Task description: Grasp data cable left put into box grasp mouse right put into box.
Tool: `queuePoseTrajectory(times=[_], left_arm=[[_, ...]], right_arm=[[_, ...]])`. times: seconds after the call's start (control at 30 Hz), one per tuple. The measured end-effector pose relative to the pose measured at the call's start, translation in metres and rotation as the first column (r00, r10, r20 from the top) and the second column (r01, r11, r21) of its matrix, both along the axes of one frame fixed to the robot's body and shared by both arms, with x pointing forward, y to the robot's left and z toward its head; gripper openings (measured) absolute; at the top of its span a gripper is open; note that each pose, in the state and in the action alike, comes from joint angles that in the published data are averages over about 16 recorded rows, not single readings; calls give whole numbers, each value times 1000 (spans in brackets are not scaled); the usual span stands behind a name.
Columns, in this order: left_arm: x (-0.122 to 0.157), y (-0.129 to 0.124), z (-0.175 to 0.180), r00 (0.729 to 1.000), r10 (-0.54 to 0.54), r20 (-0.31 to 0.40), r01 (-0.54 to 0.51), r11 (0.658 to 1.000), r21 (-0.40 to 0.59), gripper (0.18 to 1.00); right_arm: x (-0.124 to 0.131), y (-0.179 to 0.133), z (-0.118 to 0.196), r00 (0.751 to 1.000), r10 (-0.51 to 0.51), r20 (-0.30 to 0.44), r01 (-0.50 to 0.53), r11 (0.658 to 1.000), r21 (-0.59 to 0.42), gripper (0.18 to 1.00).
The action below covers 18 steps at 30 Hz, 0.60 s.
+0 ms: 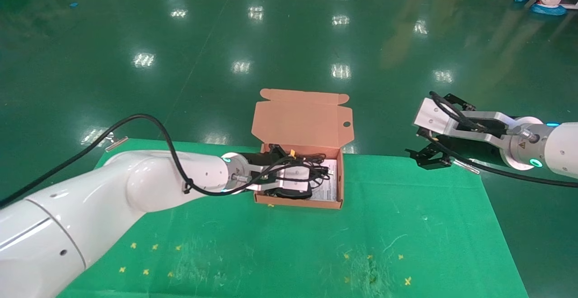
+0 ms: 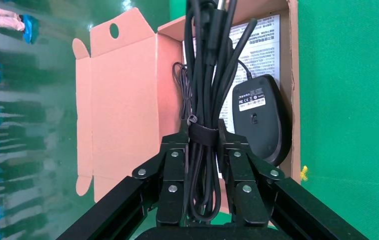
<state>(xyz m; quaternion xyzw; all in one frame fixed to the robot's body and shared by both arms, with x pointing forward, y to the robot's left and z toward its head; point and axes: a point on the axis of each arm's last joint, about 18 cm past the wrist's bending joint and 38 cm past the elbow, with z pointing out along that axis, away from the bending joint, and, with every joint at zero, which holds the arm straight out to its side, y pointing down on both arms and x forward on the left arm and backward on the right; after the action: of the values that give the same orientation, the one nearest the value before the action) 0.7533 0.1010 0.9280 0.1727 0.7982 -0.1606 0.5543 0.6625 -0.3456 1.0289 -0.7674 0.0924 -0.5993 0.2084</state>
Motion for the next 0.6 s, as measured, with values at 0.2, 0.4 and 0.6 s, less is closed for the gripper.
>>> queuePoseTrajectory(times=[0.2, 0.4, 0.6], left_arm=[[0, 1, 0, 1000, 1, 0, -1, 1000, 1, 296], [-1, 4, 1, 1000, 0, 4, 0, 1000, 0, 338], [1, 14, 14, 1000, 17, 20, -17, 1000, -18, 408]], right_arm=[[0, 0, 0, 1000, 0, 0, 0, 1000, 0, 1000], [1, 0, 0, 1000, -1, -1, 1, 1000, 3, 1000], [0, -3, 7, 1000, -7, 15, 7, 1000, 3, 1000]])
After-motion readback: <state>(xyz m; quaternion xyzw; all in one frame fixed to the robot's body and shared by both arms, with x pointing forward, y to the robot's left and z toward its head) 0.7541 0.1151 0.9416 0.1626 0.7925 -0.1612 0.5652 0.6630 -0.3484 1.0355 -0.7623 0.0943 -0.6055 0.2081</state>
